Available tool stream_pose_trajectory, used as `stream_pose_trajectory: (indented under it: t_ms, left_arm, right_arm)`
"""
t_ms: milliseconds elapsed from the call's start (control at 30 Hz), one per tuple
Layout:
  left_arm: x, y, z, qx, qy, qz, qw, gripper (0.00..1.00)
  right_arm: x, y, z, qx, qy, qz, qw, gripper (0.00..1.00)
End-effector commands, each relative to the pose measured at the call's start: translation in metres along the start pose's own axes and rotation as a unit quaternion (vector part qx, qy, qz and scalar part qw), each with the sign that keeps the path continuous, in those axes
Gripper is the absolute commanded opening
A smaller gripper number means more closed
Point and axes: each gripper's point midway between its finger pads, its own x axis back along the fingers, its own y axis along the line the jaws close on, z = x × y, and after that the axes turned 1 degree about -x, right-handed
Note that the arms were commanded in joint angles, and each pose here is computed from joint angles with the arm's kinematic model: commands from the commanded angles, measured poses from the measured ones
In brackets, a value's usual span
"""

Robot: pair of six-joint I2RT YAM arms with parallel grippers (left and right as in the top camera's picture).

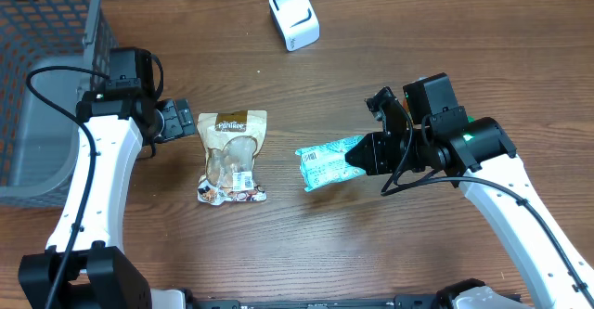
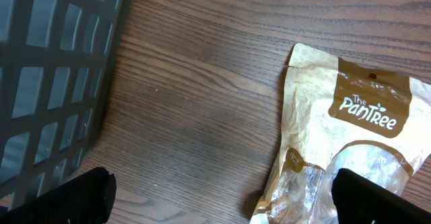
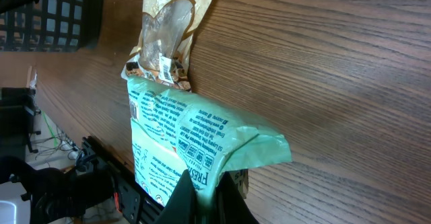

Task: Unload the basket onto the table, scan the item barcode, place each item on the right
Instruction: 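Lift the teal tissue pack off the table with the right gripper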

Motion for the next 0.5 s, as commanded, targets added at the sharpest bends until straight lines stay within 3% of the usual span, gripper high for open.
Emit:
stream_pose_trajectory:
  t_ms: [0,467]
  left_arm:
    - [0.0055,0.0014,-0.0059,-0.004,-0.012,-0.004,1.000,0.99]
    - [0.0055,0.0015,-0.0057,-0.004,-0.012,-0.004,1.000,0.99]
  right_arm:
    - [0.0102,0.0115,-0.0083,0.016,-0.019,-0.014,1.000,0.04]
    - [0.0106,0.0135,-0.0149,0.023,-0.032,-0.018,0.999,0.04]
